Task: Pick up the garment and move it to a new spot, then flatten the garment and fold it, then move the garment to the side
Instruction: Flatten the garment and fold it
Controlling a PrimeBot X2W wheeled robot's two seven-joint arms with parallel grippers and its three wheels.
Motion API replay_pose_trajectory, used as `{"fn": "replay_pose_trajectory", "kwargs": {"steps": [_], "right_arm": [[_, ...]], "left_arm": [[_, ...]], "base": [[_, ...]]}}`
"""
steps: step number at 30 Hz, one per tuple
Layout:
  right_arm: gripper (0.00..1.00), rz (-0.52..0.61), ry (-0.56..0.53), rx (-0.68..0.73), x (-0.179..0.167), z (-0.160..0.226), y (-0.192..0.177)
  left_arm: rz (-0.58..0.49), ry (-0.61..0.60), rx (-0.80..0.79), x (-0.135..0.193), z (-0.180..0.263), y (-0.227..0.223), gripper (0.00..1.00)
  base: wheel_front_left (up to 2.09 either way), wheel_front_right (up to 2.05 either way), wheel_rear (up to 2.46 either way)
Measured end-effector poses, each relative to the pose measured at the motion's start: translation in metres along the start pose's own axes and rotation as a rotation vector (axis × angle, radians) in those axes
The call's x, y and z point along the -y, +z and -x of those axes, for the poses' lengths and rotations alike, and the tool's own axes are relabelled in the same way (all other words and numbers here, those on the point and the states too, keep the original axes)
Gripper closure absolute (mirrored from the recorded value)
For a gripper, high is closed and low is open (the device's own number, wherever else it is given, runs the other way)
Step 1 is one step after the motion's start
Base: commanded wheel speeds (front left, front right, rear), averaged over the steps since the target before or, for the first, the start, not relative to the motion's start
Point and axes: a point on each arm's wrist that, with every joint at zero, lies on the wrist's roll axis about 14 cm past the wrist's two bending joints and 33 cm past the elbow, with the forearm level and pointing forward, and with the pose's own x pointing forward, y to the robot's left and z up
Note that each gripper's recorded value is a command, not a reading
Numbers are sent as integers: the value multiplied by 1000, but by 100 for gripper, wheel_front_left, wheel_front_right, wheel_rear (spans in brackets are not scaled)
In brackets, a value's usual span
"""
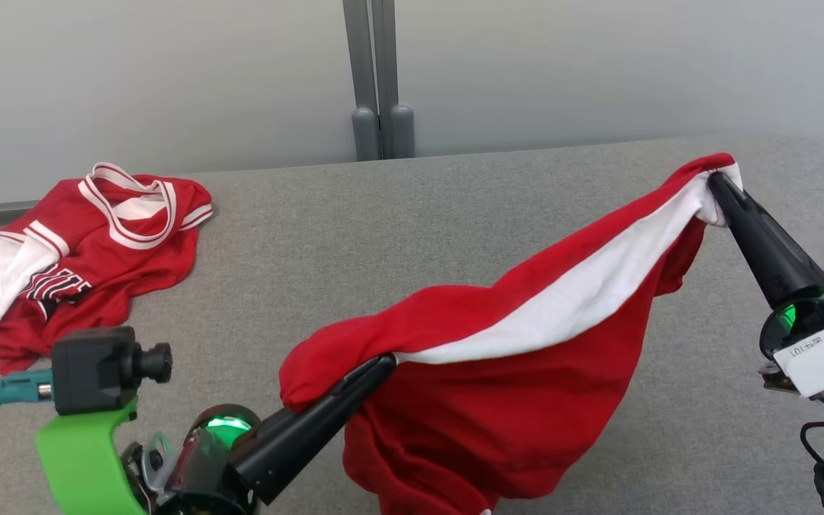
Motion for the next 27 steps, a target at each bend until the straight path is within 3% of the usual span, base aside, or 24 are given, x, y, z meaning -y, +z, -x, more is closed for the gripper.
{"fn": "replay_pose_trajectory", "kwargs": {"steps": [7, 13, 23, 27], "right_arm": [[100, -16, -8, 19, 1, 2, 17], [100, -31, -42, 16, 11, 5, 18], [100, -83, -94, -17, 30, 5, 0], [100, -135, -127, -64, 47, -4, -26]], "left_arm": [[151, -127, 11, 34, -7, 21, 100], [243, -169, 36, 40, -9, 35, 100], [386, -35, -35, -15, -7, 12, 100], [431, 52, -39, -57, -8, 10, 100]], "base": [[0, 0, 0], [0, 0, 0], [0, 0, 0], [0, 0, 0]]}}
